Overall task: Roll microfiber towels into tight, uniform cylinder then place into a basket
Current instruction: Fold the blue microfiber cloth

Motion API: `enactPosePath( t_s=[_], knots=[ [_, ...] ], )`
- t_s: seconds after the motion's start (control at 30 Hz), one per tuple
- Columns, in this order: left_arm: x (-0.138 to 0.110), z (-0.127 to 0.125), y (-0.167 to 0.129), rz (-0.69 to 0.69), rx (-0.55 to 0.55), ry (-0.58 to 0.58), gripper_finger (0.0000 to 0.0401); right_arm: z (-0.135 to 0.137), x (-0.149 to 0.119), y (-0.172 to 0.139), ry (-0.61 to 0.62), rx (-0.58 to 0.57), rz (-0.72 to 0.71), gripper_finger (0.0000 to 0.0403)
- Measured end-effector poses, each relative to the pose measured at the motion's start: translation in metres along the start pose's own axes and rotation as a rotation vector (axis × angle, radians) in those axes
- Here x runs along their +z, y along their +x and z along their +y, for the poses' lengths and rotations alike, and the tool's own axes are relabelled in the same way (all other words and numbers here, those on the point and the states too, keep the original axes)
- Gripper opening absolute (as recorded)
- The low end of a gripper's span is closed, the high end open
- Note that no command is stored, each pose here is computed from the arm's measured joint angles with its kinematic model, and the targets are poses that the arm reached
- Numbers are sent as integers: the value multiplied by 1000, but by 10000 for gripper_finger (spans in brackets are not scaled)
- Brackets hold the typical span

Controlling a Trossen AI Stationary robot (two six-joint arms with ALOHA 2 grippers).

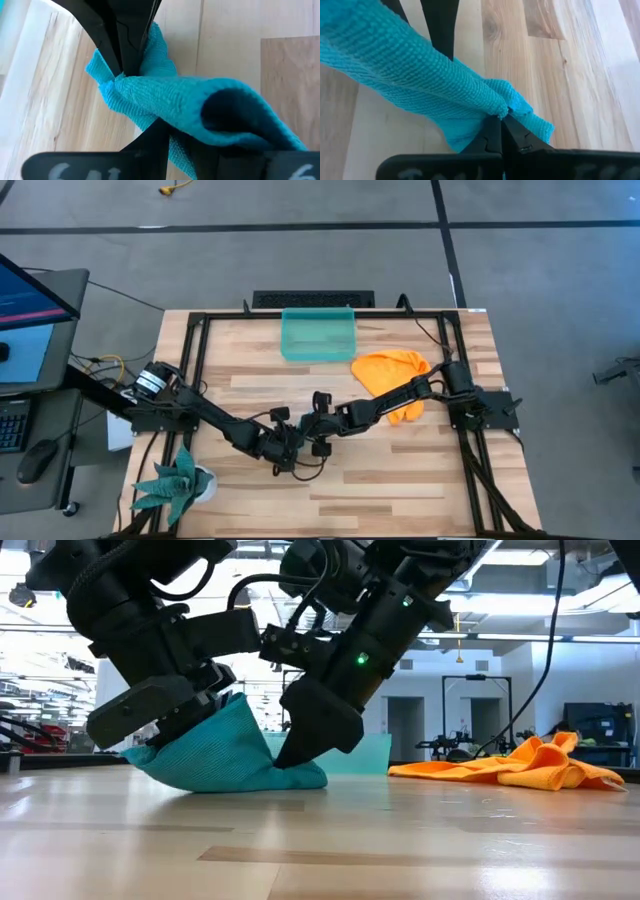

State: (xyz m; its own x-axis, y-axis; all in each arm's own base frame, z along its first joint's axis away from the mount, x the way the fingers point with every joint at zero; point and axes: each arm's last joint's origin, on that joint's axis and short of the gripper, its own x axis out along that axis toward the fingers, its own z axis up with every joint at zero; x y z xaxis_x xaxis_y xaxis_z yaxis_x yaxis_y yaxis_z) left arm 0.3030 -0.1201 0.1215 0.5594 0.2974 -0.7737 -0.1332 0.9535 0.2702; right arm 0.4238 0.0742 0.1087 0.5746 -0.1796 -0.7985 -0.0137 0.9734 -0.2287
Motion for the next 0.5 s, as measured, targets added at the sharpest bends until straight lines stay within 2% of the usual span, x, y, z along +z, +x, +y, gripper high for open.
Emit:
enactPosePath(
  t_s=[0.23, 0.5],
  knots=[
    [-2, -2, -2, -3, 28, 34, 59, 0, 0, 0, 9, -1, -2, 8],
    [-7, -17, -14, -64, 103, 105, 59, 0, 0, 0, 19, -1, 0, 8]
  ],
)
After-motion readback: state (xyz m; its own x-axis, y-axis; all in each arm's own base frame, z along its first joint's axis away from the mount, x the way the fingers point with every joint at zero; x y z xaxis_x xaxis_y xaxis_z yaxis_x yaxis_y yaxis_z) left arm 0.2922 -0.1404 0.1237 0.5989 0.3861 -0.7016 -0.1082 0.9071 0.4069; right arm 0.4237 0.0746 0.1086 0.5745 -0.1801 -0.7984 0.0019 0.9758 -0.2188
